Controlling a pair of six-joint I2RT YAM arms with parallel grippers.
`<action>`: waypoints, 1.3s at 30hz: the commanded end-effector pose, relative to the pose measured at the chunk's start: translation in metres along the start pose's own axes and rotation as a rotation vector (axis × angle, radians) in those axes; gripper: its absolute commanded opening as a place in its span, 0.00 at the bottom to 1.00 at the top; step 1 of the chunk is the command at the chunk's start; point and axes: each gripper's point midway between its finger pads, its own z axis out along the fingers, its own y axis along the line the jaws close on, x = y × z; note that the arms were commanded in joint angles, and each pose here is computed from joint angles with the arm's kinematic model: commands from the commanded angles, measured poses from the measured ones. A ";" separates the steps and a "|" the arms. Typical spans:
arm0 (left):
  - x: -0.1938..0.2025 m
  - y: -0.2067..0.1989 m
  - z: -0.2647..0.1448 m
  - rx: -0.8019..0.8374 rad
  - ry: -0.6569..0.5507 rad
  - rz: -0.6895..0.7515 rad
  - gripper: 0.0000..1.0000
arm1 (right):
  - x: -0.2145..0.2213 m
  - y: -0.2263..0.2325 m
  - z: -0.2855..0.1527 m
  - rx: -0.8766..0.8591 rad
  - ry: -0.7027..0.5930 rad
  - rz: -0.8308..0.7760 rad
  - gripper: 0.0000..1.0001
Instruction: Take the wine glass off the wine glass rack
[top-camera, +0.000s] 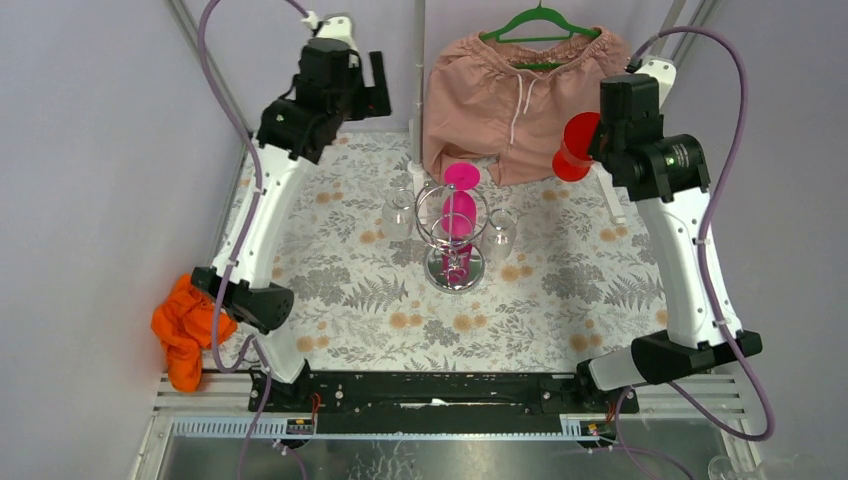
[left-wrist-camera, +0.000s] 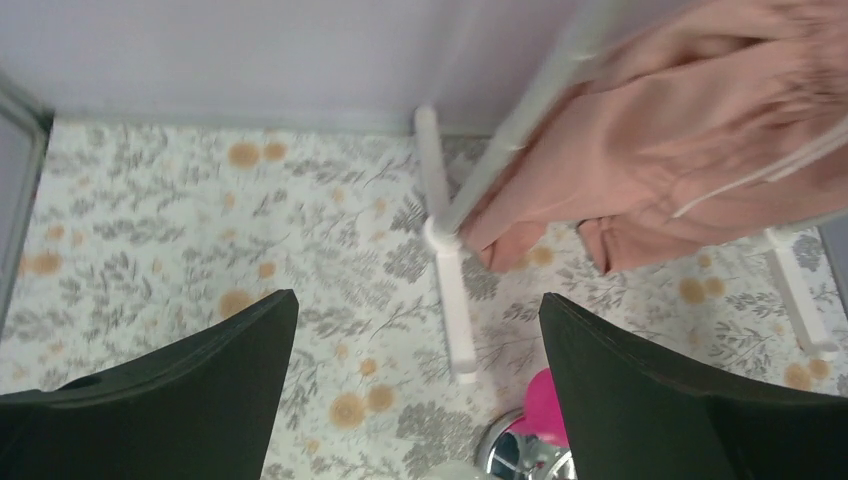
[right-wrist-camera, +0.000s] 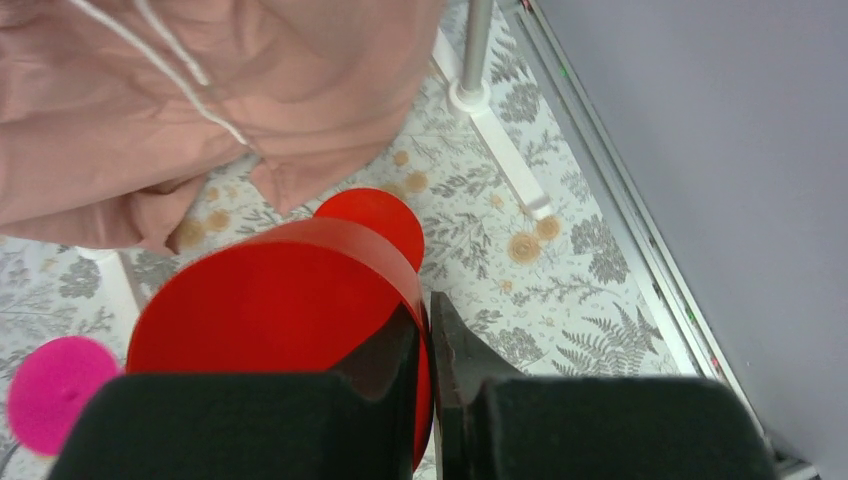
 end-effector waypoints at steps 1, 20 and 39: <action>-0.008 0.028 -0.008 0.099 0.040 -0.144 0.98 | 0.011 0.001 0.044 -0.076 0.083 0.023 0.00; 0.082 0.107 0.023 -0.116 0.178 -0.226 0.94 | 0.089 -0.038 0.195 0.062 0.456 0.002 0.00; 0.071 0.093 -0.011 -0.080 0.113 -0.236 0.95 | 0.135 -0.042 0.231 0.096 0.479 -0.006 0.00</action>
